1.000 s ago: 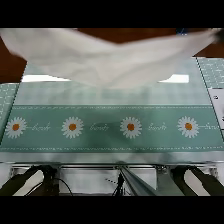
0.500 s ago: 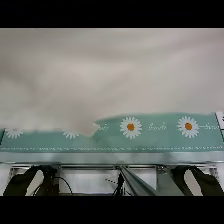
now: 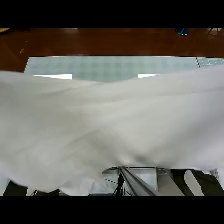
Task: Fold the shirts.
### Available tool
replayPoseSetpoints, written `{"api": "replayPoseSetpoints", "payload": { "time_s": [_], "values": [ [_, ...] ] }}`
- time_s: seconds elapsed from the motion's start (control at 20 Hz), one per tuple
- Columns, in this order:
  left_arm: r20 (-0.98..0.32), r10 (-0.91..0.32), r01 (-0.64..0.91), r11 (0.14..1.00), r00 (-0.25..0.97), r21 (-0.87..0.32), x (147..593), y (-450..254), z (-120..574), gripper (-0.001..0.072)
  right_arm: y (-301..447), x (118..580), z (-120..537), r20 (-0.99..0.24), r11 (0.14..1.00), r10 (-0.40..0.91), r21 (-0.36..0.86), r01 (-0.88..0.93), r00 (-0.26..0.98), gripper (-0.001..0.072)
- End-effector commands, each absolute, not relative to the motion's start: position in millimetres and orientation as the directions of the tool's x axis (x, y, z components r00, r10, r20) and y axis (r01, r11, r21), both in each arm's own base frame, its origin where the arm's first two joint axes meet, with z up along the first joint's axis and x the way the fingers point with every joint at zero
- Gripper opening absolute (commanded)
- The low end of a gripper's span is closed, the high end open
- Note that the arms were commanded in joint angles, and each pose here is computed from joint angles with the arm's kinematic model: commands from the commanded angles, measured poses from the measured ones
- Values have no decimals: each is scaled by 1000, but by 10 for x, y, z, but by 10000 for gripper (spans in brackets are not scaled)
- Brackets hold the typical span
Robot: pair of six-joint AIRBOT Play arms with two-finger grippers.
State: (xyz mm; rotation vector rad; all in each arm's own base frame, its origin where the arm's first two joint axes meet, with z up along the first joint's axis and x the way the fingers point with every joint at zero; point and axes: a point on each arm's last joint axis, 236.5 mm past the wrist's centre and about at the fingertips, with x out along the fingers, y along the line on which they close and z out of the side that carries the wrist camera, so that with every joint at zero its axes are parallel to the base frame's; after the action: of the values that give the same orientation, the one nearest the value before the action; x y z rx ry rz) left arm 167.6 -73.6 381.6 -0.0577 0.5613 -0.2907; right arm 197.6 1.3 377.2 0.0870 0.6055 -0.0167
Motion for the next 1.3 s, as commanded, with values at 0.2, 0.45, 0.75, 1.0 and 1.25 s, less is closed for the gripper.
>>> {"api": "replayPoseSetpoints", "payload": {
  "time_s": [0.2,0.45,0.75,1.0,1.25],
  "values": [
    [-734,-394,163,915,553,-368,2758,-578,2308,27,-273,2812,2040,-905,979,146,190,71,400,33],
    [-717,-494,211,866,492,-452,3760,-844,1641,27,-236,3961,1667,-820,939,264,340,61,509,33],
    [-698,-437,111,881,567,-460,4712,-811,911,27,-169,4879,959,-807,959,198,277,62,556,34],
    [-664,-386,53,885,640,-463,5171,-783,569,27,-242,5529,713,-711,930,150,337,146,687,33],
    [-596,-310,27,900,741,-434,5559,-779,456,28,-335,5778,526,-675,923,121,347,169,728,34]
  ]
}}
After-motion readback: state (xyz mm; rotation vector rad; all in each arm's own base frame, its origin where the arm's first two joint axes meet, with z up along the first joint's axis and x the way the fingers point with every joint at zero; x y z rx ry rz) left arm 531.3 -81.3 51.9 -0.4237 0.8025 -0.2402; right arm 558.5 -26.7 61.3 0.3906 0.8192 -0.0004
